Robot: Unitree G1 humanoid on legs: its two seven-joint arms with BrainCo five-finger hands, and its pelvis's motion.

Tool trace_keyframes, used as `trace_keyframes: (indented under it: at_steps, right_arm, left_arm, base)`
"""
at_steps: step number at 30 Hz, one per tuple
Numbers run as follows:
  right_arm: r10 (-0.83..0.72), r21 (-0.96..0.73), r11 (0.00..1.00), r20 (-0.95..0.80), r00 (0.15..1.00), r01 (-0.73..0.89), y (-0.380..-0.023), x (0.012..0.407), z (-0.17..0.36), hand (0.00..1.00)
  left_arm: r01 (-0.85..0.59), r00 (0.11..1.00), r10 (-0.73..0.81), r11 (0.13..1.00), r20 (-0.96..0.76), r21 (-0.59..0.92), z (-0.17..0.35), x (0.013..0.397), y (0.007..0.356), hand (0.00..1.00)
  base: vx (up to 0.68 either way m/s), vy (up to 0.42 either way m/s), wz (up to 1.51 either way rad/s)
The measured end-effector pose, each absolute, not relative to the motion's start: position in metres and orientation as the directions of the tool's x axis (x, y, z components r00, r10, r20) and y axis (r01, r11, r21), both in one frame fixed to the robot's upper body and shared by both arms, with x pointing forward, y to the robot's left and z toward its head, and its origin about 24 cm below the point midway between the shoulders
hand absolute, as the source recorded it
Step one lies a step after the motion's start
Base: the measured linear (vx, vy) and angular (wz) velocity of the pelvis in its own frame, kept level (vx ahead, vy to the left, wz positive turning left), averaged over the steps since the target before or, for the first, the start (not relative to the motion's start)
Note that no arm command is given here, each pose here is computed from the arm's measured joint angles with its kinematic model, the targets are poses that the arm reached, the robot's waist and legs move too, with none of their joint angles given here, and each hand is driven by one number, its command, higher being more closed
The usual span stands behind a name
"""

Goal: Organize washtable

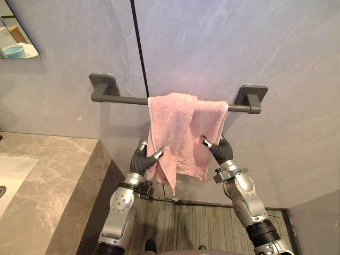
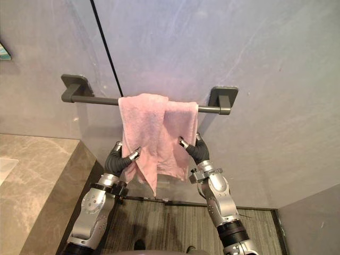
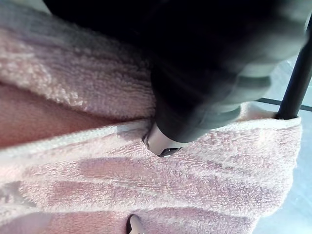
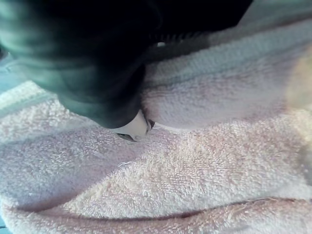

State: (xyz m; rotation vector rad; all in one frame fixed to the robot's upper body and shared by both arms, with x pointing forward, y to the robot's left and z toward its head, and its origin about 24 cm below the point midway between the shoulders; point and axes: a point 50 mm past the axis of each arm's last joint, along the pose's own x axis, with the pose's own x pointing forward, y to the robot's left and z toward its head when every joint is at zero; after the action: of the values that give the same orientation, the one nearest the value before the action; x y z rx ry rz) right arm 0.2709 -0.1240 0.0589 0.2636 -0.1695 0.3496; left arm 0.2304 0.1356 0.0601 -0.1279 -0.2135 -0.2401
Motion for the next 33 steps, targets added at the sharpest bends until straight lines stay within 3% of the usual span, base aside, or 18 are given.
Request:
trace_keyframes:
  at_steps: [12,33]
  right_arm:
    - [0.3,0.236,0.907,0.218,0.929,-0.348,-0.126,0.272,0.06,1.0]
    - [0.305,0.214,0.907,0.258,0.917,-0.362,-0.116,0.27,0.07,1.0]
  left_arm:
    - [0.219,0.924,-0.146,0.96,0.354,-0.175,0.089,0.229,0.146,1.0]
    - [0.095,0.935,-0.007,0.969,0.355,-0.23,0.088,0.23,0.167,1.0]
  base:
    - [0.0,0.0,0.0]
    - [0.0,0.0,0.01]
